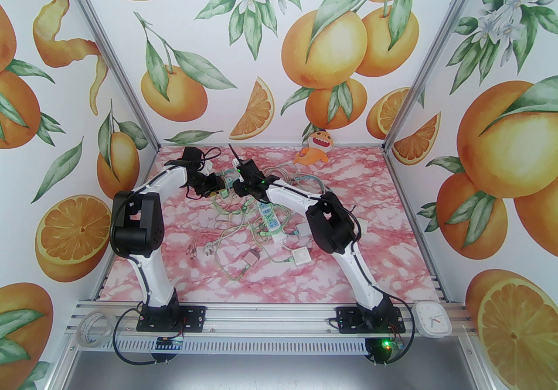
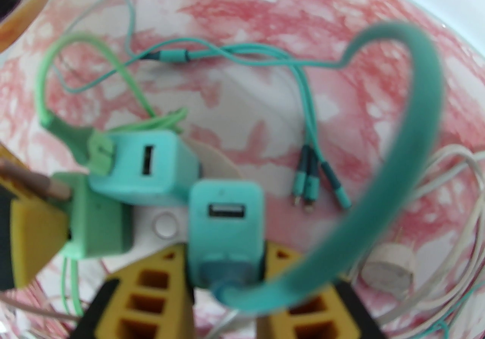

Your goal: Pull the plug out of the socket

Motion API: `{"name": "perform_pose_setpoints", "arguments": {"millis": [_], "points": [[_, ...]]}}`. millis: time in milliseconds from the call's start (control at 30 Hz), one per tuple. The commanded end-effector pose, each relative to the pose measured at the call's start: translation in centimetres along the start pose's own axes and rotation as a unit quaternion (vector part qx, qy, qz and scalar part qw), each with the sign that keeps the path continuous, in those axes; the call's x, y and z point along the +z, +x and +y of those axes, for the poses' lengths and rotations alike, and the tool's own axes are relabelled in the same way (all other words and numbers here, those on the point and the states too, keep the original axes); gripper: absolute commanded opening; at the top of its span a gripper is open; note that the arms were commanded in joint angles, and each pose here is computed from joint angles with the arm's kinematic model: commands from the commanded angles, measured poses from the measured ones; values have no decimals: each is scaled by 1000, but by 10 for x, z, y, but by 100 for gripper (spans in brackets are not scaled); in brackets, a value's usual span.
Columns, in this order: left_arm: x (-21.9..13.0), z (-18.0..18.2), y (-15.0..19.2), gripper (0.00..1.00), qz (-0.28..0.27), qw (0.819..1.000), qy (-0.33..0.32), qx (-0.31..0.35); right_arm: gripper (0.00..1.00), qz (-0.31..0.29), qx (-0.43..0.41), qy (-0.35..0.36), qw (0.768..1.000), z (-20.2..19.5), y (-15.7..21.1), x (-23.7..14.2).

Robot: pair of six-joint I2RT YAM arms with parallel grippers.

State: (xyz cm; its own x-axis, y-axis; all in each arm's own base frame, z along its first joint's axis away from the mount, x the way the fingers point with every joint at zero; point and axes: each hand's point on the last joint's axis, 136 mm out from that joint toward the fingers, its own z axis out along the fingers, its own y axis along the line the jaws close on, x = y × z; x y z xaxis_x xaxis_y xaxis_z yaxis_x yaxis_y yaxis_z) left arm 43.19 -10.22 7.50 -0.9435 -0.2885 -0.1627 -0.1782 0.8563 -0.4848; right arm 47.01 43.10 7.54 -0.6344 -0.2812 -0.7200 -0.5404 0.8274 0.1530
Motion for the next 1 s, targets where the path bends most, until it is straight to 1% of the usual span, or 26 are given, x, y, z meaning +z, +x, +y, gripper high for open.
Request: {"name": "perform_pose_setpoints", "arguments": {"millis": [0,100,200,333,500,600,667,833,967], "points": [[43,66,51,33,93,988,-117,-33,22,-50,-30,2,998,16,-35,-28],[43,65,51,33,93,988,-116,-33,22,-50,-110,36,992,32,-30,-30],[44,65,51,33,92,989,-115,-33,22,-41,-140,40,989,42,-23,-29],[43,65,52,33,92,988,-116,-32,21,-42,-123,36,991,38,-26,-32],[43,66,55,33,95,988,-116,-35,21,-57,-45,0,997,20,-45,-42],[43,66,55,33,94,988,-115,-35,20,-59,20,-36,997,5,-52,-43],[43,65,55,33,94,988,-115,-35,20,-57,40,-48,996,-1,-54,-43],[43,65,56,33,93,989,-114,-37,20,-48,13,-37,998,7,-49,-42],[43,64,57,33,93,989,-113,-36,20,-26,-55,-9,998,27,-37,-38]]}}
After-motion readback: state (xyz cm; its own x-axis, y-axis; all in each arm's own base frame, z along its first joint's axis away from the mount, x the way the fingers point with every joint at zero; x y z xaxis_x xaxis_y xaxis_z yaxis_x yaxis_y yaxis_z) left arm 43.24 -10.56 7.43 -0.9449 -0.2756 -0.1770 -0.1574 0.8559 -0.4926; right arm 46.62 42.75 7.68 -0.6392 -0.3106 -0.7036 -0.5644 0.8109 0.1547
